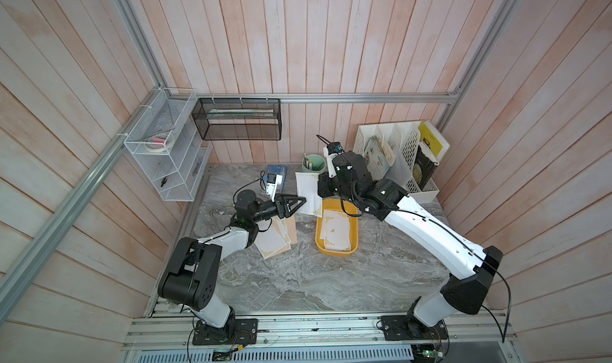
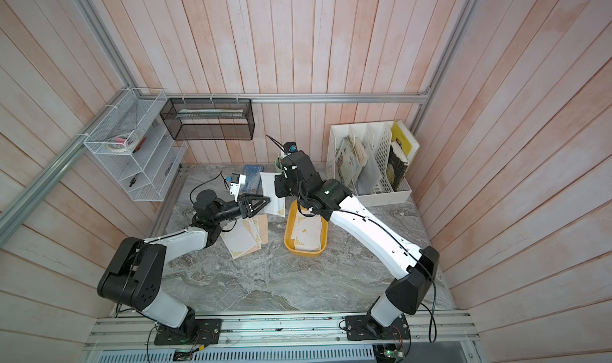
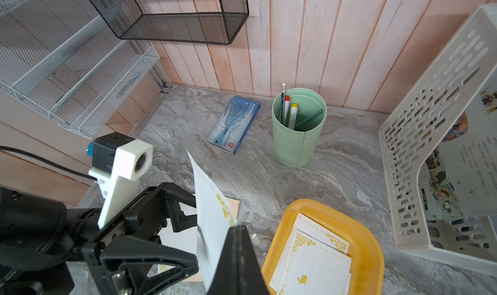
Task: Take out the stationery paper from the storage box
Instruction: Pick up the stationery paper from the storage box.
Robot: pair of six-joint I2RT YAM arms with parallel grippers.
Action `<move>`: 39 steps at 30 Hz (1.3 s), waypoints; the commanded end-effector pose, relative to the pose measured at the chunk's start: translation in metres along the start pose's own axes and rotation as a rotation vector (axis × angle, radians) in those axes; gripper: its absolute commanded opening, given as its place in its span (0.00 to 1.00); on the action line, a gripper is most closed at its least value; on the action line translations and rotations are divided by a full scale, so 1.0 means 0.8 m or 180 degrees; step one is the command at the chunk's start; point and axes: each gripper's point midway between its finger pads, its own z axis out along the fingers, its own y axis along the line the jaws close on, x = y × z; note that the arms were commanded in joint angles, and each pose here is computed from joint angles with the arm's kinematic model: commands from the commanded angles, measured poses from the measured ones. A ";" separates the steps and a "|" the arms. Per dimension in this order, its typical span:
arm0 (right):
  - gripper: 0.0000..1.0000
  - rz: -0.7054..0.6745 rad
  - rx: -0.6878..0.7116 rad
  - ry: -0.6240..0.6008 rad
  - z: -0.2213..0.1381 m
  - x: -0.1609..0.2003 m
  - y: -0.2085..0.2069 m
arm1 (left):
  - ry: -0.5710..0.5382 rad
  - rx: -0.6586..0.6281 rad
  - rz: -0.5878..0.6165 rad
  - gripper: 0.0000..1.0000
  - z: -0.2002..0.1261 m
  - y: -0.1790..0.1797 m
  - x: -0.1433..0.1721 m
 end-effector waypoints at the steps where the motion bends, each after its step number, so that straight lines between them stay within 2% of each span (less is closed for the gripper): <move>1: 0.00 -0.0079 0.0019 0.0006 0.000 -0.004 0.005 | -0.0057 0.0282 0.0095 0.70 0.007 -0.022 -0.013; 3: 0.00 -0.0083 0.0038 0.0019 0.002 -0.002 0.004 | -0.0069 0.0357 0.0078 0.61 0.008 -0.028 -0.014; 7: 0.00 -0.0096 0.0149 0.0032 0.007 0.002 -0.004 | -0.0067 0.0415 0.0063 0.31 0.006 -0.035 -0.014; 11: 0.00 -0.0132 0.0287 0.0044 0.014 0.009 -0.014 | -0.0054 0.0350 0.0115 0.19 0.003 -0.038 -0.014; 13: 0.00 -0.0139 0.0308 0.0043 0.016 0.011 -0.018 | -0.0062 0.0315 0.0140 0.11 0.000 -0.042 -0.016; 17: 0.00 -0.0003 0.0111 -0.0024 0.017 0.009 -0.022 | -0.0063 0.0282 0.0177 0.00 -0.005 -0.052 -0.019; 18: 0.00 0.0055 0.0033 -0.0071 0.014 0.006 -0.023 | -0.0060 0.0263 0.0187 0.00 -0.007 -0.054 -0.019; 20: 0.15 0.0122 -0.0165 -0.0178 0.008 0.002 -0.025 | -0.0053 0.0208 0.0215 0.00 -0.011 -0.059 -0.019; 22: 0.29 0.0202 -0.0548 -0.0425 -0.012 -0.011 -0.021 | -0.0048 0.0126 0.0260 0.00 -0.016 -0.064 -0.019; 24: 0.37 0.0284 -0.1190 -0.0744 -0.042 -0.023 -0.014 | -0.0042 0.0063 0.0290 0.00 -0.021 -0.068 -0.019; 26: 0.53 0.0433 -0.1993 -0.1222 -0.090 -0.033 -0.016 | -0.0030 0.0023 0.0325 0.00 -0.024 -0.073 -0.020; 28: 0.61 0.0549 -0.2508 -0.1537 -0.129 -0.032 -0.028 | -0.0016 0.0023 0.0337 0.00 -0.027 -0.079 -0.020; 33: 0.64 0.0430 -0.3105 -0.1471 -0.142 -0.019 -0.016 | -0.0002 0.0042 0.0327 0.00 -0.028 -0.086 -0.021; 39: 0.64 0.0500 -0.3549 -0.1316 -0.126 -0.013 -0.005 | 0.0006 0.0048 0.0327 0.00 -0.027 -0.092 -0.022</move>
